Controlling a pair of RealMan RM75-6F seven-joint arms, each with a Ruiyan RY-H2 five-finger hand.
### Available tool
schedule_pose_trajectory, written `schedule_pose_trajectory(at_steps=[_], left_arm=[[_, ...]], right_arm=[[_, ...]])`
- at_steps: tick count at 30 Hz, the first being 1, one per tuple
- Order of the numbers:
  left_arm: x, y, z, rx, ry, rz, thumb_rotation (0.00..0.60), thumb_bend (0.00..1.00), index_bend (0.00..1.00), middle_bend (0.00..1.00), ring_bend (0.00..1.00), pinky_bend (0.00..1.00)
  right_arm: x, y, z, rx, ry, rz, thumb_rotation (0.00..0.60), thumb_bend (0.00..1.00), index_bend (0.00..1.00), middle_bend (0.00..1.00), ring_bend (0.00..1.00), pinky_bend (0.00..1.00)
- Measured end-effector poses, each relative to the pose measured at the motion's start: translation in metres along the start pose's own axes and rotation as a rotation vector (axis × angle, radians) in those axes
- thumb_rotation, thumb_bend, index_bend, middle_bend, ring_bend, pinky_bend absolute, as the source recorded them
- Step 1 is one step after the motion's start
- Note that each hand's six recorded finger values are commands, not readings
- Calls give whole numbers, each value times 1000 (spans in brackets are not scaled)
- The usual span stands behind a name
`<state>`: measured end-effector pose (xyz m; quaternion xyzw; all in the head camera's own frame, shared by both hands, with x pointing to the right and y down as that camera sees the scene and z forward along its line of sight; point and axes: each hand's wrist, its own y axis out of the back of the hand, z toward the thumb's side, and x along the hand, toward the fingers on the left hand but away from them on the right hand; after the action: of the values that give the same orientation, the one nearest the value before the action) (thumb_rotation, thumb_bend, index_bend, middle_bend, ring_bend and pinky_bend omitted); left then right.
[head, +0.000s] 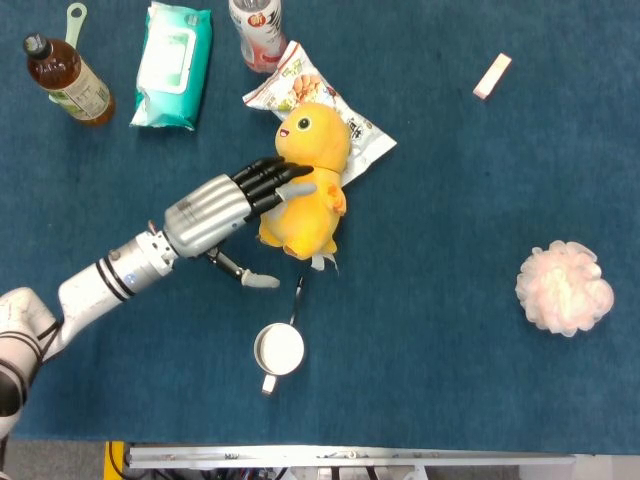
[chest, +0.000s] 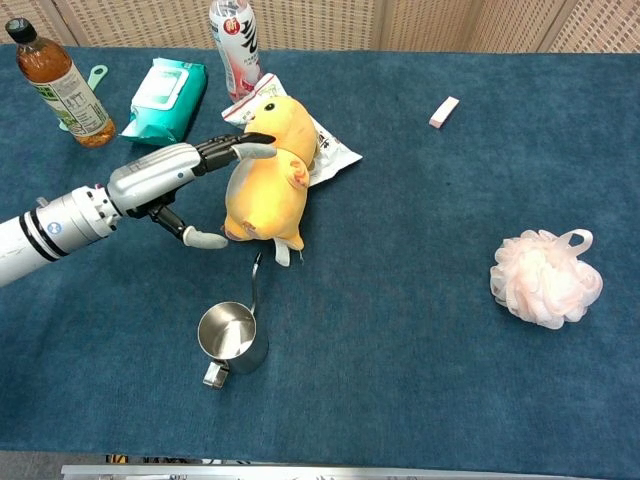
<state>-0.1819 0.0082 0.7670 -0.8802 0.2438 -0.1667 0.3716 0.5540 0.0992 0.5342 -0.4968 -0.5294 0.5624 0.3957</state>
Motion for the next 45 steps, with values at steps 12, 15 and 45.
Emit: schedule_pose_trajectory(at_steps=[12, 15, 45], left_arm=[[2, -17, -3, 2, 7, -44, 264, 6, 0, 0, 0, 0], [-1, -15, -4, 2, 7, -36, 264, 6, 0, 0, 0, 0], [-15, -3, -15, 23, 57, -46, 278, 6, 0, 0, 0, 0]], right_arm=[[2, 1, -1, 5, -9, 0, 600, 0, 253, 354, 205, 233], [2, 0, -1, 4, -8, 1, 600, 0, 252, 354, 205, 233], [0, -1, 3, 5, -1, 1, 600, 0, 252, 354, 205, 233]])
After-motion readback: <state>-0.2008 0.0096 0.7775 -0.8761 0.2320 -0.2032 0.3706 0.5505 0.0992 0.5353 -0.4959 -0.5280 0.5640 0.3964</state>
